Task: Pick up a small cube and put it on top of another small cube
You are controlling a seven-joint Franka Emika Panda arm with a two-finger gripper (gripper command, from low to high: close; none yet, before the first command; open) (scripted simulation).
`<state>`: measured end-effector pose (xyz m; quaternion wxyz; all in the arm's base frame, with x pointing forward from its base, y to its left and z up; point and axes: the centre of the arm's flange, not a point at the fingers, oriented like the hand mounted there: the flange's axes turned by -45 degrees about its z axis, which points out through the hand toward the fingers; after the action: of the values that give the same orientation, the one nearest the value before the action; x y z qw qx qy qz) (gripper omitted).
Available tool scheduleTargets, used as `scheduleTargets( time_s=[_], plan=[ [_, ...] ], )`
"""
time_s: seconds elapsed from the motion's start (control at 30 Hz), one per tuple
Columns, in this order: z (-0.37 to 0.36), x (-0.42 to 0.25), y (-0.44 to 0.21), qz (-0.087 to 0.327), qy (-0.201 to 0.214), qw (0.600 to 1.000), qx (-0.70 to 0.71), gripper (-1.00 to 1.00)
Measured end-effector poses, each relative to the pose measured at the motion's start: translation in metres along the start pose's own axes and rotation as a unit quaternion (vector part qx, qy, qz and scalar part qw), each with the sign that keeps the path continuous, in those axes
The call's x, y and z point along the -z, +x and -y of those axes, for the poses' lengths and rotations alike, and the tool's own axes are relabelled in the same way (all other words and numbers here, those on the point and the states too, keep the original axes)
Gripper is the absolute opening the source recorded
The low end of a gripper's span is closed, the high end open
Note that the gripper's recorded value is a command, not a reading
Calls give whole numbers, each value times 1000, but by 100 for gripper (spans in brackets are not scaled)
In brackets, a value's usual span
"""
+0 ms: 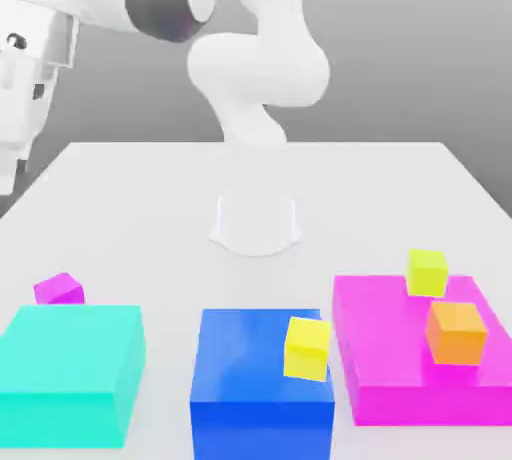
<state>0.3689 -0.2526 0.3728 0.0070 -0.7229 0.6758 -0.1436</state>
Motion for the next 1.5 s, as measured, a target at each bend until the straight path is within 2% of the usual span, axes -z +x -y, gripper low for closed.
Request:
scheduleTargets(
  time_s=[0.2,0.37,0.57,0.6,0.83,1.03,1.13,1.27,1.5],
  plan=[
    [-86,-84,22,28,-71,975,-211,0],
    [-171,-139,24,45,-126,913,-386,0],
    [-185,-197,7,50,-134,904,-402,0],
    [-188,-205,5,49,-135,904,-402,-100],
    [-188,-206,5,49,-134,904,-402,-100],
    [-177,-157,15,50,-134,904,-402,-100],
    [-146,-153,22,54,-128,932,-334,-100],
    [-130,-158,34,74,-147,959,-231,-100],
    [-109,-165,56,116,-187,974,-45,-100]
  ],
)
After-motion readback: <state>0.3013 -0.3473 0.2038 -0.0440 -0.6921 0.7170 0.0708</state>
